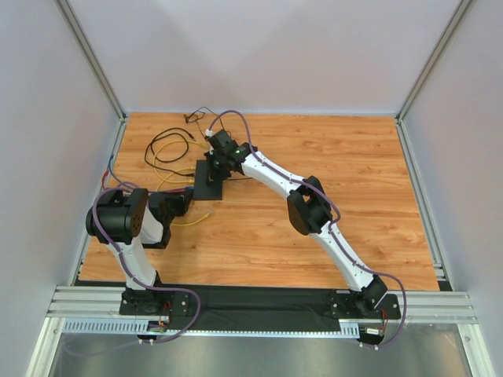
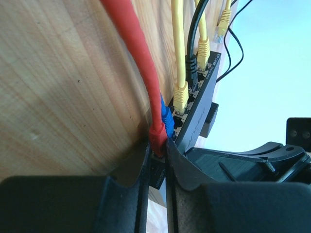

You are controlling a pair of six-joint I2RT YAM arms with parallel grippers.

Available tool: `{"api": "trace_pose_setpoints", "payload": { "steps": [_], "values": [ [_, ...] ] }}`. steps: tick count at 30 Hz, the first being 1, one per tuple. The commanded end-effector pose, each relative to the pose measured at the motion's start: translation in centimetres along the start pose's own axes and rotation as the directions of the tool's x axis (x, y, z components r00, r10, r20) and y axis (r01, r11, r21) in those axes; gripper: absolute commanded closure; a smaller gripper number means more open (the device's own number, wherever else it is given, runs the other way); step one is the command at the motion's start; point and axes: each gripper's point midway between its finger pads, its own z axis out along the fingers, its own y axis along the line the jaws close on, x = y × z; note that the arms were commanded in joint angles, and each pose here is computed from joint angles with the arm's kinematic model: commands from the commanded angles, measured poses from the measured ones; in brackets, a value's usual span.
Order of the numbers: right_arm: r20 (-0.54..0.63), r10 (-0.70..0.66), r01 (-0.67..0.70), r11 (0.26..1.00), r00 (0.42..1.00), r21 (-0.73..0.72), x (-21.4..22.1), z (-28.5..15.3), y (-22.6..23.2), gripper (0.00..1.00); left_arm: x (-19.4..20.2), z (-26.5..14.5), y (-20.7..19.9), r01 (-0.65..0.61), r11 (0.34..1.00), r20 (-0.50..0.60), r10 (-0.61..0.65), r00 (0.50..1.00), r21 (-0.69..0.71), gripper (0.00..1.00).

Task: Pull the plug from the switch port

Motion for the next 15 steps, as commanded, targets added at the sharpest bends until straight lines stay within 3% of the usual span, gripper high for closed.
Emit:
{"api": "trace_pose_setpoints", "payload": {
  "steps": [1,4,10,15],
  "values": [
    [-0.173,0.003,0.034,0.977,0.985,0.210,5.7,1.8,-6.8,0.99,-0.1,0.5,-0.1,-0.035,0.999,0.003,0.035,0.999,0.001,0.82],
    [-0.177,0.009,0.030,0.975,0.984,0.219,5.8,1.9,-7.1,1.00,-0.3,0.4,-0.1,-0.047,0.999,0.013,0.047,0.999,0.002,0.99],
    [-0.191,0.022,0.025,0.970,0.981,0.241,6.1,2.0,-7.5,1.00,-1.3,-0.1,0.5,-0.011,1.000,0.056,0.012,0.998,-0.017,1.00],
    [-0.189,0.016,0.035,0.965,0.982,0.261,6.0,2.1,-8.0,1.00,-1.4,-0.1,0.4,0.042,0.998,0.060,-0.045,0.997,0.049,1.00]
  ]
}}
